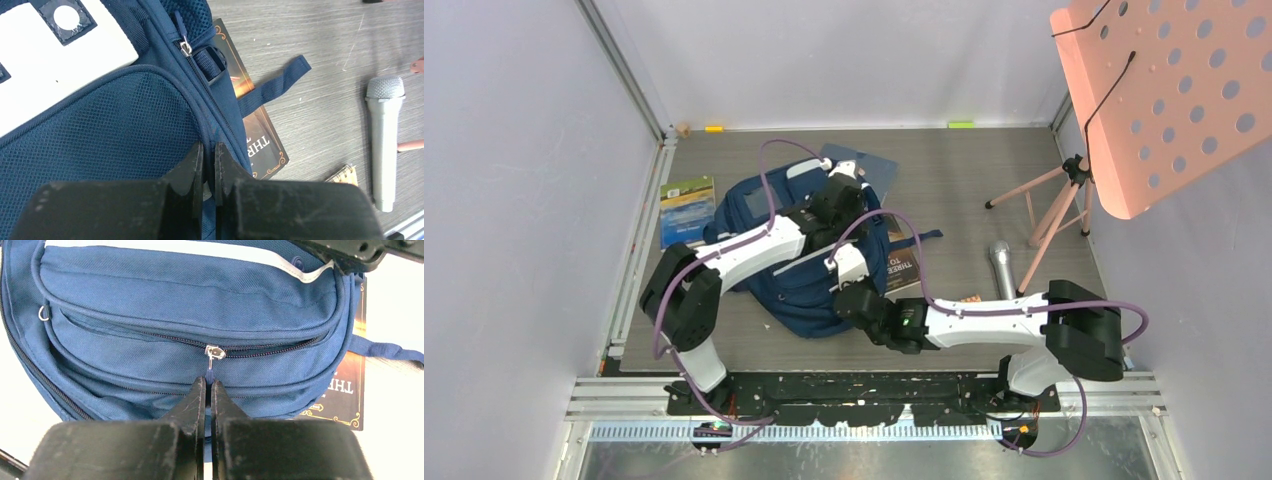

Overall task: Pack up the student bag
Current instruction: Unzip the student bag at the center of the board.

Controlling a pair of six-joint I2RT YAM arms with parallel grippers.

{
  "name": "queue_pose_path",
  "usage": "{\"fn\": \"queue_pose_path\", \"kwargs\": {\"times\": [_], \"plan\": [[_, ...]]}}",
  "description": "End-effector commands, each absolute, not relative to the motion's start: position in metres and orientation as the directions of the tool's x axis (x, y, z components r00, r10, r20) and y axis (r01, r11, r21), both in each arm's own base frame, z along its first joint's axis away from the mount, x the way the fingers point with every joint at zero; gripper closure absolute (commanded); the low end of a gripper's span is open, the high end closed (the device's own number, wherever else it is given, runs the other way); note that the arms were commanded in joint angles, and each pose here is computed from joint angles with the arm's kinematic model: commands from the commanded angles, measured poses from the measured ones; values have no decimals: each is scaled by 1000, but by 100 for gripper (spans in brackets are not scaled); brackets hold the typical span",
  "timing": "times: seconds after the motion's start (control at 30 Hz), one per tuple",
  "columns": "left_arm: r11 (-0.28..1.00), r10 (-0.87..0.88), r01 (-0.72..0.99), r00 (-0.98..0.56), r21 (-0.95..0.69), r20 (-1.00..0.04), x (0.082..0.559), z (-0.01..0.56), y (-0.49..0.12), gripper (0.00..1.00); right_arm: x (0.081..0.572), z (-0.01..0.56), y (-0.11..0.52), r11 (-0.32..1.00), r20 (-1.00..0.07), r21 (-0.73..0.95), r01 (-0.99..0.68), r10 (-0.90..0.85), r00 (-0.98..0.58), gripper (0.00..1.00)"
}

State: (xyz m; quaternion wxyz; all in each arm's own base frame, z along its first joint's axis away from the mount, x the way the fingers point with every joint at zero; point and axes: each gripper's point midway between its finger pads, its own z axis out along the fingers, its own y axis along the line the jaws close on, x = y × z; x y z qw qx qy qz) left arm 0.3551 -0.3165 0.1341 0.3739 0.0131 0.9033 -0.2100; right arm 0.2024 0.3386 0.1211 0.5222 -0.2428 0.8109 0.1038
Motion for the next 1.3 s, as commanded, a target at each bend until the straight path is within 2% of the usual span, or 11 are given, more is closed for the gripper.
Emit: {"fn": "queue_pose_path", "kwargs": {"times": [0.0, 0.1, 0.13, 0.2, 0.3, 0.43, 0.63, 0.73, 1.07, 1.27], "plan": [[810, -343, 316, -428, -494, -836, 424, 245, -328, 84, 191, 157, 365, 819, -918, 76, -569, -165, -360, 99], [811, -268, 372, -452, -452, -851, 409, 243, -319, 50, 202, 163, 349, 826, -916, 108, -553, -134, -379, 99], [819, -234, 383, -457, -428, -858, 402, 241, -314, 42, 207, 159, 343, 827, -910, 115, -550, -135, -392, 99], [839, -178, 390, -461, -379, -870, 391, 239, -299, 30, 212, 162, 333, 823, -906, 142, -550, -116, -407, 99], [861, -94, 401, -479, -313, -873, 365, 235, -275, 18, 218, 154, 320, 822, -891, 152, -549, -126, -436, 100], [841, 22, 471, -522, -267, -853, 323, 224, -256, 14, 222, 148, 311, 825, -881, 157, -543, -132, -455, 100], [713, 286, 645, -627, -276, -725, 240, 186, -240, 14, 220, 141, 308, 827, -869, 178, -534, -123, -480, 100], [687, 341, 675, -625, -269, -702, 216, 178, -229, 14, 220, 139, 308, 826, -865, 198, -527, -105, -490, 99], [678, 476, 724, -562, -125, -677, 197, 150, -207, 15, 222, 140, 306, 823, -862, 224, -522, -82, -500, 100], [705, 568, 704, -496, 78, -657, 209, 137, -196, 17, 223, 141, 302, 826, -863, 232, -514, -69, -500, 100]]}}
